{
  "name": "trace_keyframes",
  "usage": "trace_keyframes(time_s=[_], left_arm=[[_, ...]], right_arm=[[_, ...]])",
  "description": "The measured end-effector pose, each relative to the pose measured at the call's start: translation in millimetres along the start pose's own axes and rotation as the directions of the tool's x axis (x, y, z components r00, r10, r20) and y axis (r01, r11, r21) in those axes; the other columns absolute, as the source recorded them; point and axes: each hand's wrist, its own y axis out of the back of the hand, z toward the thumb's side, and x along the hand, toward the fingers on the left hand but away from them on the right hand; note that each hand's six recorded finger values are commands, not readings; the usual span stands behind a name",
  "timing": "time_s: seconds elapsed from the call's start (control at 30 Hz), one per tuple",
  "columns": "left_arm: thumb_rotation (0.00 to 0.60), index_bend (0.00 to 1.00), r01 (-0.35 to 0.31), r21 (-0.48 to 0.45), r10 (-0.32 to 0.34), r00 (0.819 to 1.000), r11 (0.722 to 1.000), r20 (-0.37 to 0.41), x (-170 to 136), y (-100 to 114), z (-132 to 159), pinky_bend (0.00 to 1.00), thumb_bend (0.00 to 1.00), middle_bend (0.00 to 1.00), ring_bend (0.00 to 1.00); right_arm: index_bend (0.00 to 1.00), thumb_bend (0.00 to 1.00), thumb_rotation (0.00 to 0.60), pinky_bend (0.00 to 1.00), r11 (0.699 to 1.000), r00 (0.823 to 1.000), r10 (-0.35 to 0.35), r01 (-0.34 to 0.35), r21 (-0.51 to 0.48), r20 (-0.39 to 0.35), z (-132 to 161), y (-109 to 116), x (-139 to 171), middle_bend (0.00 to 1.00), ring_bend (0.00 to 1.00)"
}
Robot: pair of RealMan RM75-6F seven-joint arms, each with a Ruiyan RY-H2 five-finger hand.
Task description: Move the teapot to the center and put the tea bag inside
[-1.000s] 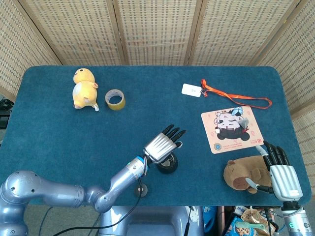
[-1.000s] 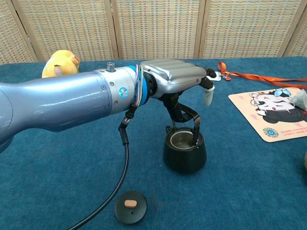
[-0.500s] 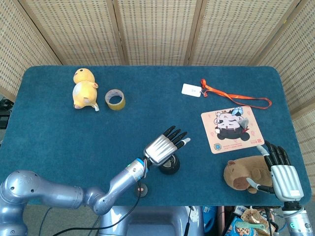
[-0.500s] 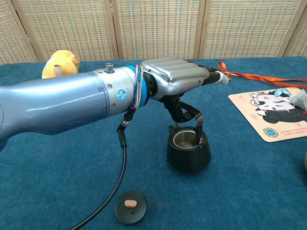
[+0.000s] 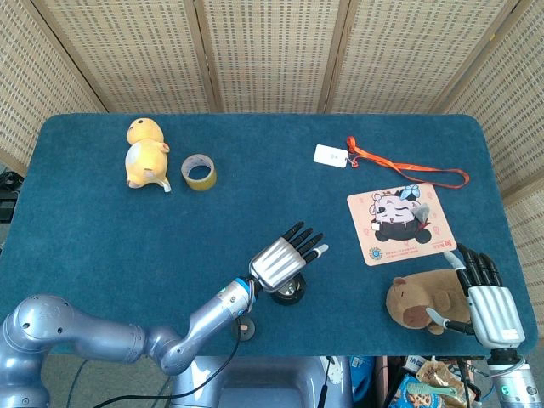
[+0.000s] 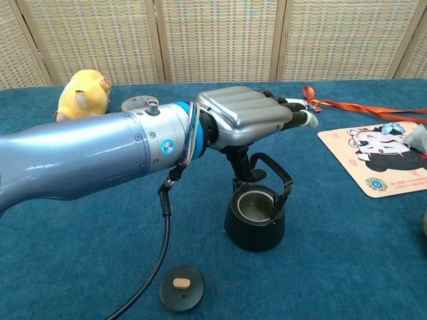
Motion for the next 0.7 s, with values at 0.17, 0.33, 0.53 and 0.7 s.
trace_keyframes(time_s=[0.17,0.33,0.53,0.7], left_arm=[[0.6,0.0,0.01,0.019,-0.01,1.0,1.0,0.0,-4.5,-1.8,-3.4,0.0,0.35,0.0,0.0],[0.6,0.0,0.012,0.011,-0.012,1.0,1.0,-0.011,-9.9,-1.3,-8.8,0.0,0.35,0.0,0.0],[0.6,0.0,-0.015,-0.02,0.014,0.999,1.0,-0.046,-19.1,6.1,-23.8,0.0,0.35,0.0,0.0],[0.6,0.0,-0.03,-0.06,0.023,0.995,0.998,-0.101,-37.7,14.3,-49.4,0.0,0.35,0.0,0.0]], right_arm=[[0.09,0.33,0.416,0.06,1.0,1.0,-0.001,0.001,-0.001,-0.001,0.5,0.1,-0.6,0.09,0.0],[0.09,0.33,0.42,0.06,1.0,1.0,0.0,0.0,-0.001,-0.004,1.3,-0.3,-1.7,0.09,0.0],[0.09,0.33,0.416,0.06,1.0,1.0,-0.001,0.001,0.003,-0.002,0.6,1.0,-3.4,0.09,0.0],[0.09,0.33,0.431,0.06,1.0,1.0,0.003,-0.003,0.0,-0.008,1.7,1.0,-6.3,0.09,0.0]])
